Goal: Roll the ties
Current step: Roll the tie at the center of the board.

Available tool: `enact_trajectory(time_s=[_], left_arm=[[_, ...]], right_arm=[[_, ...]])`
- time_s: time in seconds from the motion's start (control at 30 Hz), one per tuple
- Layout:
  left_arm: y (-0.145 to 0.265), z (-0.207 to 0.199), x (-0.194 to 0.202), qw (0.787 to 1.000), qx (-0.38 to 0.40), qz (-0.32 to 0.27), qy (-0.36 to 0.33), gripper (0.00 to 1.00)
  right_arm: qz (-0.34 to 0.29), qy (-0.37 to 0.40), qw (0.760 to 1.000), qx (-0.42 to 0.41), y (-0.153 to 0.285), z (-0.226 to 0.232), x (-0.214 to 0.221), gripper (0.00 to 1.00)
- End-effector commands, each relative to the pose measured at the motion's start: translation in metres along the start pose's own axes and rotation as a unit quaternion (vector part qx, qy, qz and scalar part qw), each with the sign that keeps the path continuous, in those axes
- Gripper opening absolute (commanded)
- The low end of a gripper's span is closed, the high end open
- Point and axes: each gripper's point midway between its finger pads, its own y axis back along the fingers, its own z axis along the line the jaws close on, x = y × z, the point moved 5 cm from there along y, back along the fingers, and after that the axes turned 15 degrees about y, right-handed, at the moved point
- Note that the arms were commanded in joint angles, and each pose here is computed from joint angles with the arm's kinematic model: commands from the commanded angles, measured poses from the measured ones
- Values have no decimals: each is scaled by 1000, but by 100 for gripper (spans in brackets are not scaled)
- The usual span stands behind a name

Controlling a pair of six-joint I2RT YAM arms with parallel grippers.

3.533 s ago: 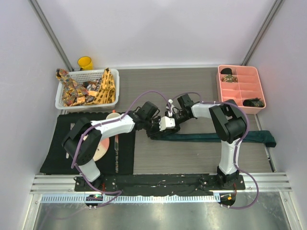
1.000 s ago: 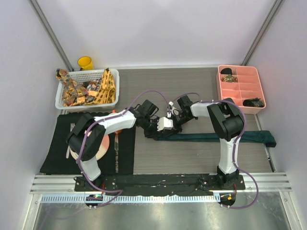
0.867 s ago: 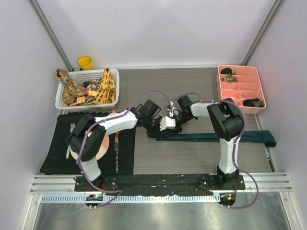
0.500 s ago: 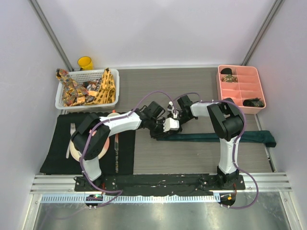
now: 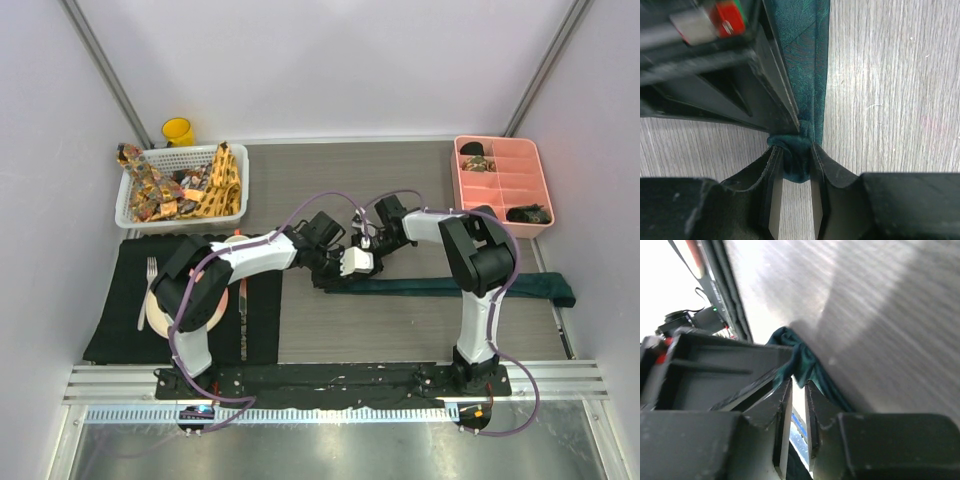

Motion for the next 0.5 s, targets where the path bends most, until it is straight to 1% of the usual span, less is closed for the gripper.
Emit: enact_trajectory(time_s=[0.0,0.17,0.47], left_arm=[[-2,0,3,1000,3,14,-4,29],[-2,1,1,1000,5,11,-5,29],[-1,0,-2,1000,6,7,-2,29]], right_arm=[[-28,46,998,-41,20,32,-12,24],[-30,32,998,-45,15,29,-12,29],[-19,4,999,-37,2,11,-7,29]])
